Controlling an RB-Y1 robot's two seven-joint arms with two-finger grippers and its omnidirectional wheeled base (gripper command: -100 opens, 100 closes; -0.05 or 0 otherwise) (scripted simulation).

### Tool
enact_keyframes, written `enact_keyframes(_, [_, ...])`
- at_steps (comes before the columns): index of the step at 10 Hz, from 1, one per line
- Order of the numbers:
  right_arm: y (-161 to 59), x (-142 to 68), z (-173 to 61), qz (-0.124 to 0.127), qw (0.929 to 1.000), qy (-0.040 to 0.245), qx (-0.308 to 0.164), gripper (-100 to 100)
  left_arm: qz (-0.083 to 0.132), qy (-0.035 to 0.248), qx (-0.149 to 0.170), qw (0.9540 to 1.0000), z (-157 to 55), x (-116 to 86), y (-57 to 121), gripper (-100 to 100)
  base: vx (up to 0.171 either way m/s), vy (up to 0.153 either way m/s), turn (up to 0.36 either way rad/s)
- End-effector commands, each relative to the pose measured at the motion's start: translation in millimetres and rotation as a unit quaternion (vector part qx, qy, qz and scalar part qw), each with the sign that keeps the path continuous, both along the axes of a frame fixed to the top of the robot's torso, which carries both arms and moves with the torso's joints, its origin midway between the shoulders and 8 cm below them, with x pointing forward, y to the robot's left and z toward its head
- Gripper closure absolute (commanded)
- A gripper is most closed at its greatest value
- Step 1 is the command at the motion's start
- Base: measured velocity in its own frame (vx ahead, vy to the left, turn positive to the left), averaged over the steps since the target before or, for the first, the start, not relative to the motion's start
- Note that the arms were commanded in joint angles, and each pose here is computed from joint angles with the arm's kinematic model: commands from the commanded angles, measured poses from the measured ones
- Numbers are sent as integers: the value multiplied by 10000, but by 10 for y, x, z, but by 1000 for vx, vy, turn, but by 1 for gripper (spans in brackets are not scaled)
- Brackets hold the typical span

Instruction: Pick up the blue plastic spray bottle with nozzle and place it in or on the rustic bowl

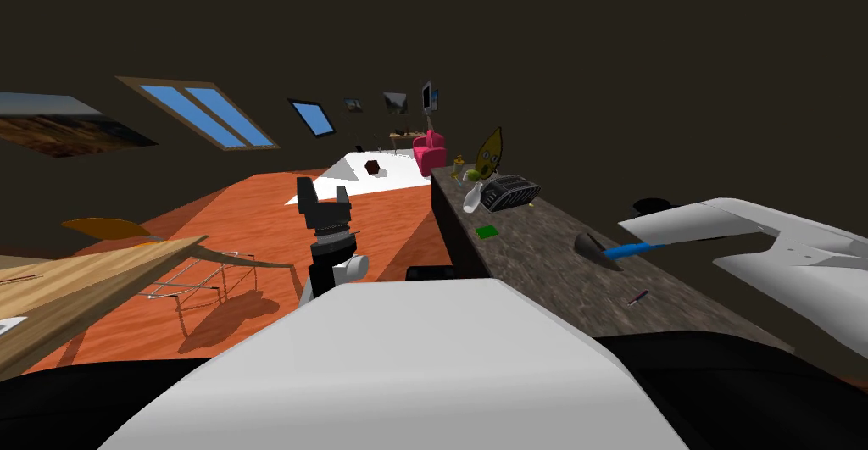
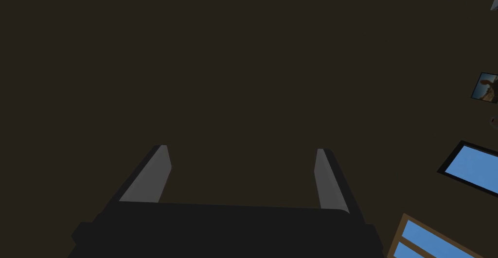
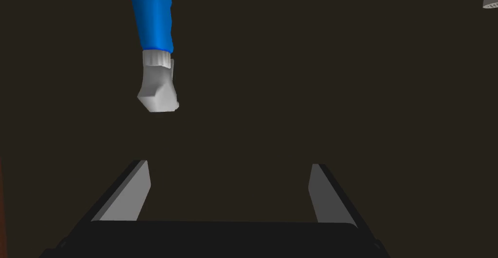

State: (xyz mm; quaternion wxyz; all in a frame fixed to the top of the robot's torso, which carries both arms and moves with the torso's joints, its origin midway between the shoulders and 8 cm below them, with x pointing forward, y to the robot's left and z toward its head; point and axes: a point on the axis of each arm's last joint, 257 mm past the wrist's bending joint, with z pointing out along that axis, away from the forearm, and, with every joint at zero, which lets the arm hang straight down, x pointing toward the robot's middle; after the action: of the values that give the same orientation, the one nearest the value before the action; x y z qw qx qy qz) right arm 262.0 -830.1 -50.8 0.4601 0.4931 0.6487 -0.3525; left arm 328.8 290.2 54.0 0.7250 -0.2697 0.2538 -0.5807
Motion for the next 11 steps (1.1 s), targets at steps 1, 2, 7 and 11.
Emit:
enact_keyframes(1, [90, 72, 73, 11, 10000, 3, 1, -100, 0, 0, 0, 10000, 0, 0, 0, 0, -20, -22, 39])
enact_keyframes(2, [157, 115, 124, 28, 10000, 10, 0, -100, 0, 0, 0, 10000, 0, 0, 0, 0, -9, -8, 30])
enact_keyframes(7, [260, 169, 186, 54, 10000, 28, 1, 0, 0, 0, 0, 10000, 0, 0, 0, 0, -4, -4, 13])
enact_keyframes(11, [260, 169, 186, 54, 10000, 28, 1, 0, 0, 0, 0, 10000, 0, 0, 0, 0, 0, 0, 0])
